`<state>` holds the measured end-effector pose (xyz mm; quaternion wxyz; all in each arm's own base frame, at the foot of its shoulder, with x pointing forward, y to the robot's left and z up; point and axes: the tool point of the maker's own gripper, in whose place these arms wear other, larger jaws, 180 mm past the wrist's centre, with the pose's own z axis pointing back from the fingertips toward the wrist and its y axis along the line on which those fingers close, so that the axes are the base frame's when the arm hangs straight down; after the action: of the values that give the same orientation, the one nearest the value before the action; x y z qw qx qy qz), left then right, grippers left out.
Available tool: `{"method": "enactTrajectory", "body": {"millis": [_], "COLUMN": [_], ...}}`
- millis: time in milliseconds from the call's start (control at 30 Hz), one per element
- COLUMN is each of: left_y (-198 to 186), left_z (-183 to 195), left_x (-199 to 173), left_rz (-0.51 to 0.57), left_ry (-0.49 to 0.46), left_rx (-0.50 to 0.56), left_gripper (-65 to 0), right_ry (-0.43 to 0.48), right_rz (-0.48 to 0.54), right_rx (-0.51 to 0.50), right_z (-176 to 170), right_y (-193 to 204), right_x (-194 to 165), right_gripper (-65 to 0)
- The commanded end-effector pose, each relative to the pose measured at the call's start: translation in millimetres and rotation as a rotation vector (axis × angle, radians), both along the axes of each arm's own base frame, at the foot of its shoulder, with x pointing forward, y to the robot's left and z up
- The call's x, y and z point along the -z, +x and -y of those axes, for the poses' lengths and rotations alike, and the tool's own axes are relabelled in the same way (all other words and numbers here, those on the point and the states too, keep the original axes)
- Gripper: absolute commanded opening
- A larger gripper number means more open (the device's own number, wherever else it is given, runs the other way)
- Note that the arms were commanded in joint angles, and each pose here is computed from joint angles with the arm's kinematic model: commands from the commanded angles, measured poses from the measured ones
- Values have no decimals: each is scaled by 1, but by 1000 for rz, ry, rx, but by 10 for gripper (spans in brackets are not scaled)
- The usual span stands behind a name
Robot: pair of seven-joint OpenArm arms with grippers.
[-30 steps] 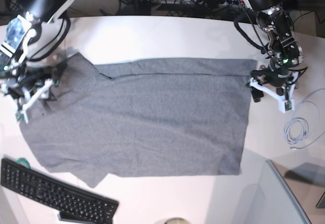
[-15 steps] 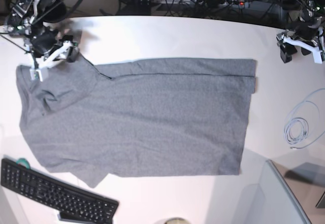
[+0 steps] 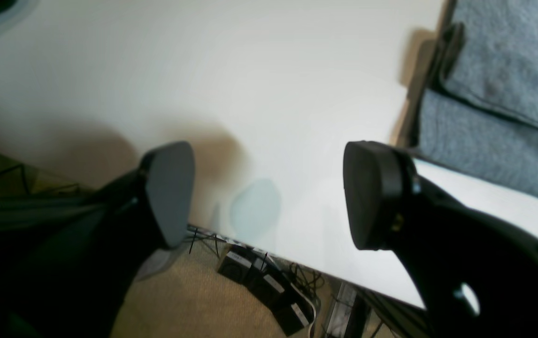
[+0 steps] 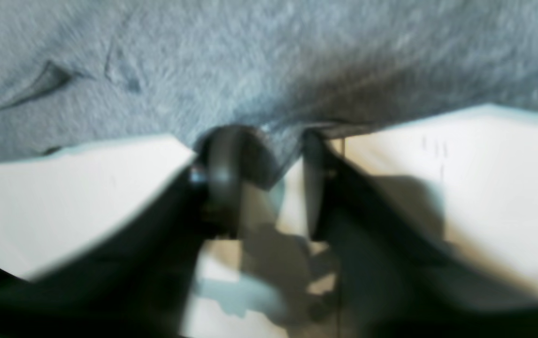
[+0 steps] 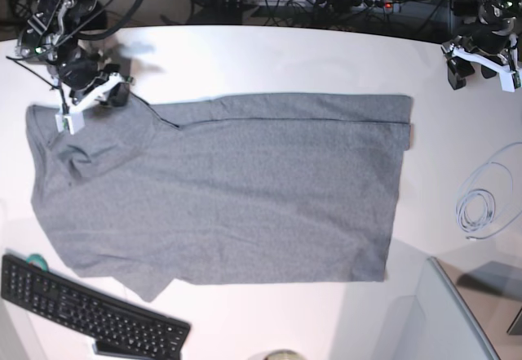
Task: Layout the t-shirt on the table in an organized manner, then fold the t-shirt properly
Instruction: 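Grasp the shirt corner with the right gripper and drag it outward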
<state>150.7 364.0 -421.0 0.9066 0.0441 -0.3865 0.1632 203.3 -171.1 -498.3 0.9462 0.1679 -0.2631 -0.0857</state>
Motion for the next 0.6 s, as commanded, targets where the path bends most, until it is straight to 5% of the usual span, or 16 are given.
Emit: {"method": "enactTrajectory", "body": {"millis": [0,33,567], "left_y": [6,6,6], "left_z": [-7,-7,4], "left_x": [-13,-13,-7], "left_rz": [40,40,43], "left_ry": [28,28,1], "left_rx": [4,4,1], "left_gripper": [-179,-179,-179], "right_ry": [-25,-34,-134], "right_rz": [-2,3,43], "right_rx": [-6,-12,-73], "right_z": [6,7,23], "right_y": [-3,-4,44], "right_x": [-3,-5,-50], "right_gripper": [-612,-650,-647]}}
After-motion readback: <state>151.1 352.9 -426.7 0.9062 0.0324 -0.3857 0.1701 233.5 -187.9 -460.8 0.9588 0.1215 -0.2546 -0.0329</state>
